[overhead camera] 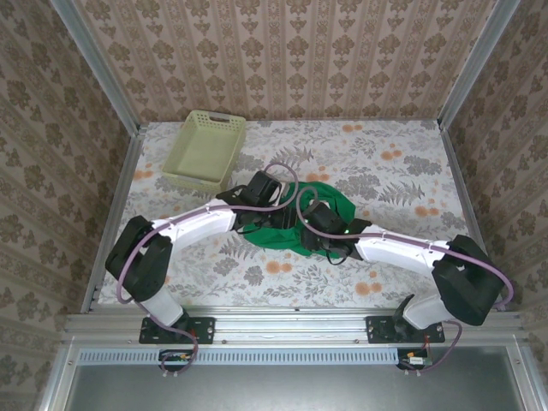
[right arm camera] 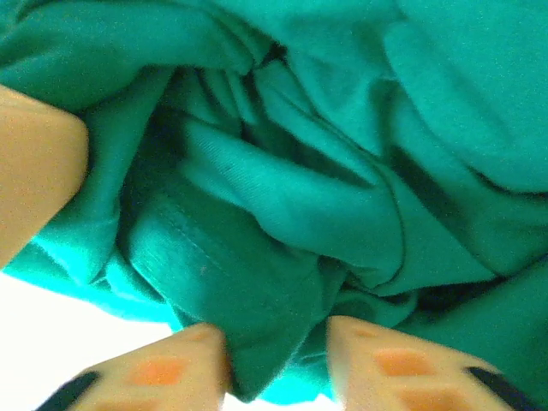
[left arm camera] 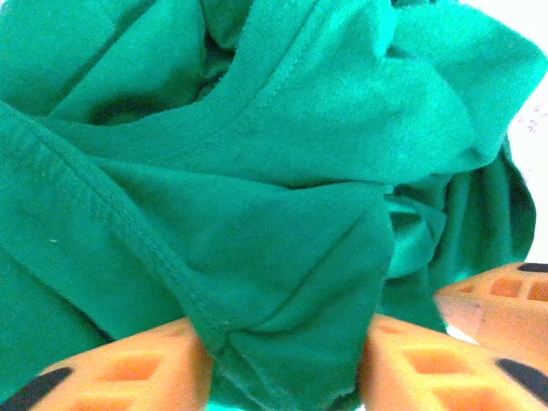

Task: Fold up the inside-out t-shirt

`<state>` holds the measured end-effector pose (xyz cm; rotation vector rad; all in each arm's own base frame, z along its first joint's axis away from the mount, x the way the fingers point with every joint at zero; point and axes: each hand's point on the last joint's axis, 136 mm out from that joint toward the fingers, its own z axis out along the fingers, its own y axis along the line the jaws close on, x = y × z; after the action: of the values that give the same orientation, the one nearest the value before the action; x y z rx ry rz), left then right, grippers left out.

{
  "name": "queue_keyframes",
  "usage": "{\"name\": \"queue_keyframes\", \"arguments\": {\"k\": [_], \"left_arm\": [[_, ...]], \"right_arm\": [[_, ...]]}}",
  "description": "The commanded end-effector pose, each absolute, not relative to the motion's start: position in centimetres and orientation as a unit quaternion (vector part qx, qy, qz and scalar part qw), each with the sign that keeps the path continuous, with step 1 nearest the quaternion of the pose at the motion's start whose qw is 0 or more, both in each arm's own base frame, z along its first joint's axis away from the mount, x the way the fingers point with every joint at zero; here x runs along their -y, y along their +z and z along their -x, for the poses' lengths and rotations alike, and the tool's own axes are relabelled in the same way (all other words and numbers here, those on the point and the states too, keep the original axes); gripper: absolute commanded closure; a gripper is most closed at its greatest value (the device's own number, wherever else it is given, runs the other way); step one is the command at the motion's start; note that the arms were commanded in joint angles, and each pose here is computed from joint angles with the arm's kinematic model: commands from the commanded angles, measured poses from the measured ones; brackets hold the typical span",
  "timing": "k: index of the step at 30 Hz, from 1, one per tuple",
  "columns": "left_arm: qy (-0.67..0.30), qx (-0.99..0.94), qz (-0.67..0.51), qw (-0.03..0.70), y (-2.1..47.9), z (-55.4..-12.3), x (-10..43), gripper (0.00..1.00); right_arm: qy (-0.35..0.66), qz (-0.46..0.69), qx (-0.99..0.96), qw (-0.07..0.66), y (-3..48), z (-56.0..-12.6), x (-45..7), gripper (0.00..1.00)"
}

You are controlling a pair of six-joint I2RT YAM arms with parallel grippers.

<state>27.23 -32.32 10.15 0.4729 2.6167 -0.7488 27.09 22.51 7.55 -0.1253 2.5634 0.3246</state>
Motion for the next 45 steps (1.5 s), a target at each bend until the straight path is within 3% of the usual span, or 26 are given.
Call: {"name": "queue_keyframes", "arguments": {"k": [1, 4, 7, 14, 20, 22, 26, 32, 38, 45], "left_arm": [[-0.274, -0.928, -0.163, 0.192, 10.8, -27.9, 32.6, 0.67], [-0.277, -0.930, -0.147, 0.192, 10.5, -28.2, 31.6, 0.88], [-0.283, -0.928, -0.133, 0.205, 11.0, -28.6, 30.2, 1.00], [-0.309, -0.903, -0.111, 0.277, 14.3, -28.7, 26.7, 1.00], [-0.342, -0.894, -0.122, 0.261, 13.6, -27.6, 27.1, 1.00], [-0.355, -0.892, -0.136, 0.243, 12.9, -26.9, 28.3, 0.99], [-0.354, -0.893, -0.168, 0.221, 11.8, -25.6, 30.2, 0.90], [-0.349, -0.893, -0.157, 0.239, 11.6, -25.3, 29.5, 0.80], [-0.359, -0.890, -0.143, 0.242, 11.4, -24.8, 28.8, 0.74], [-0.356, -0.894, -0.133, 0.236, 10.6, -24.7, 28.2, 0.72]], "right_arm": [[0.097, 0.037, -0.948, 0.300, 8.9, -28.0, -21.9, 0.81], [0.087, 0.034, -0.943, 0.320, 10.6, -27.8, -20.7, 0.97], [0.084, 0.040, -0.935, 0.341, 12.6, -27.2, -19.4, 1.00], [0.131, 0.006, -0.920, 0.370, 15.9, -25.4, -15.5, 1.00], [0.153, -0.048, -0.929, 0.333, 11.9, -24.9, -14.0, 1.00], [0.149, -0.052, -0.936, 0.315, 10.3, -24.9, -14.2, 0.93], [0.115, -0.034, -0.943, 0.310, 10.4, -25.2, -14.0, 0.66], [0.132, 0.064, -0.922, 0.358, 14.5, -25.1, -18.1, 0.50], [0.161, 0.136, -0.917, 0.338, 13.6, -25.5, -24.3, 0.50], [0.145, 0.163, -0.929, 0.298, 10.6, -27.2, -27.6, 0.55]]}}
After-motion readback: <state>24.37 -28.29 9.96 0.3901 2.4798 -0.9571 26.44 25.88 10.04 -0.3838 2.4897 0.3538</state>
